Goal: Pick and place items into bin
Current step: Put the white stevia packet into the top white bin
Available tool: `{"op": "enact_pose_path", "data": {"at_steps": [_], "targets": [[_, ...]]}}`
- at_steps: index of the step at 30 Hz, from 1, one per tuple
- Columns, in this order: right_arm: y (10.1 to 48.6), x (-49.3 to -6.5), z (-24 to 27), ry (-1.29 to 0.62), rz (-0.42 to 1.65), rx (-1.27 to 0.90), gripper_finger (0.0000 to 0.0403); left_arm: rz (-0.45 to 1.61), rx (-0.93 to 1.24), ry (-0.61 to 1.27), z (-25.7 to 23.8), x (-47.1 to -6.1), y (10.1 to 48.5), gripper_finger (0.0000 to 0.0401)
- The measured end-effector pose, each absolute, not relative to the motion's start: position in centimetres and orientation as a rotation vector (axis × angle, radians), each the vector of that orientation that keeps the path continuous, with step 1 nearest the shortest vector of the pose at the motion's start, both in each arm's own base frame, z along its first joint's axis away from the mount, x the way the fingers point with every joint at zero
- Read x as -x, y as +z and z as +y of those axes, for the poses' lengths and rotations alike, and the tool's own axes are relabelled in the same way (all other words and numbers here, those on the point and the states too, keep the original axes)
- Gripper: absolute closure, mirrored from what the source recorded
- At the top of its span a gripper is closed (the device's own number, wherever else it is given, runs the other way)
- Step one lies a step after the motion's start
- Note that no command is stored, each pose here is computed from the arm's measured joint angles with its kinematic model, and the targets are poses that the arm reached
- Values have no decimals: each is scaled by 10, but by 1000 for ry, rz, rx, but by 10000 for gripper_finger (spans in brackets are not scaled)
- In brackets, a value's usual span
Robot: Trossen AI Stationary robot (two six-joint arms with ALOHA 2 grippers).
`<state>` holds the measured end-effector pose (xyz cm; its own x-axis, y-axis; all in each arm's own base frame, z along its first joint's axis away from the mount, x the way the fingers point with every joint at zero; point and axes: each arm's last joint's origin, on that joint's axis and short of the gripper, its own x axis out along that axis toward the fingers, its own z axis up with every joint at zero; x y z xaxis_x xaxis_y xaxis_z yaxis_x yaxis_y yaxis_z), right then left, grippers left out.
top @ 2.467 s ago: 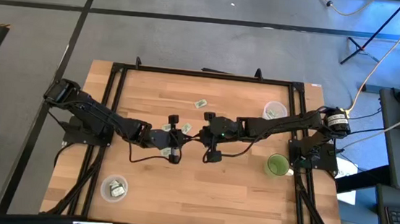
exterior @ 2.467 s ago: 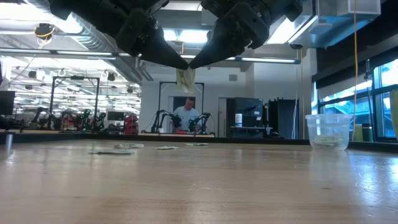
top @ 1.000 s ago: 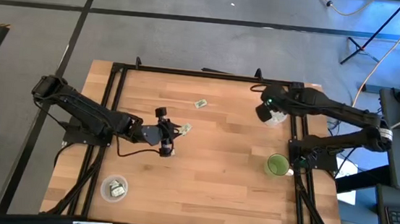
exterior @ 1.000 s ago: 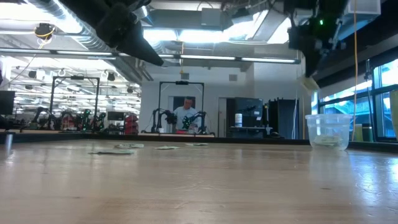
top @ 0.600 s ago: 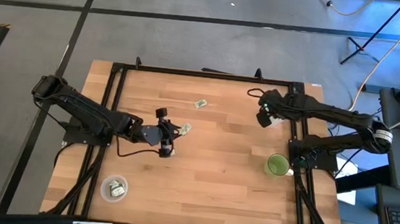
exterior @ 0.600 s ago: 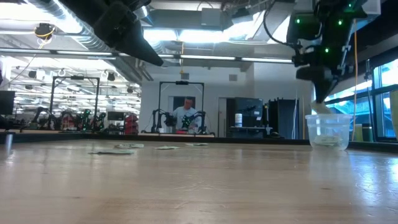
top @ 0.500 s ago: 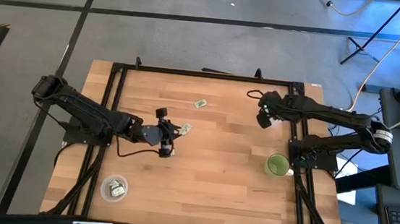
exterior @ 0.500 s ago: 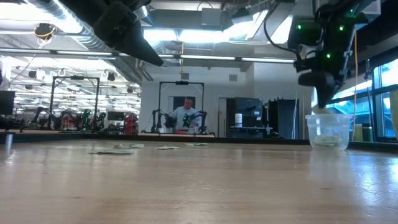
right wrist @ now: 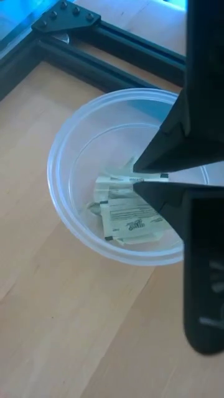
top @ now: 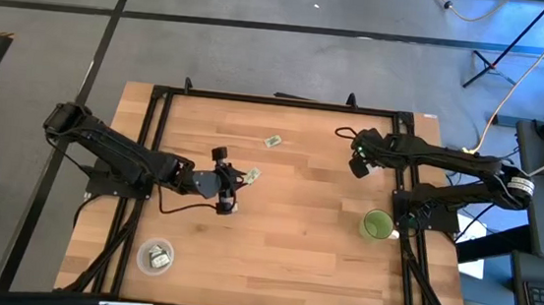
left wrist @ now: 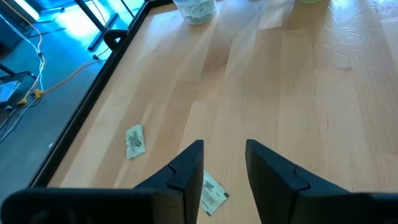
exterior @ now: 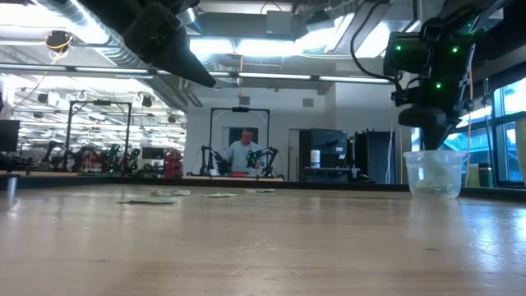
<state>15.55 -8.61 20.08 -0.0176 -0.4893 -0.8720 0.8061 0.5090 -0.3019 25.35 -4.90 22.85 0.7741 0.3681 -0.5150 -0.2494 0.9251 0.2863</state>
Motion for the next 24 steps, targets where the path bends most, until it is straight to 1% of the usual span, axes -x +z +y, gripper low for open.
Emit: {"op": "enact_pose_path", "data": {"at_steps": [6, 10, 18, 24], "targets": [[201, -155, -87, -1085, 1191, -316, 309, 603, -201, 325, -49, -253, 228, 293], [213, -160, -89, -1094, 1148, -315, 285, 682, -177, 312, -46, -249, 222, 298], [252, -186, -91, -1021, 916, -285, 280, 925, -131, 442, -25, -232, 205, 307], [260, -203, -85, -891, 790, -251, 281, 1026, -177, 451, -14, -235, 193, 304]]}}
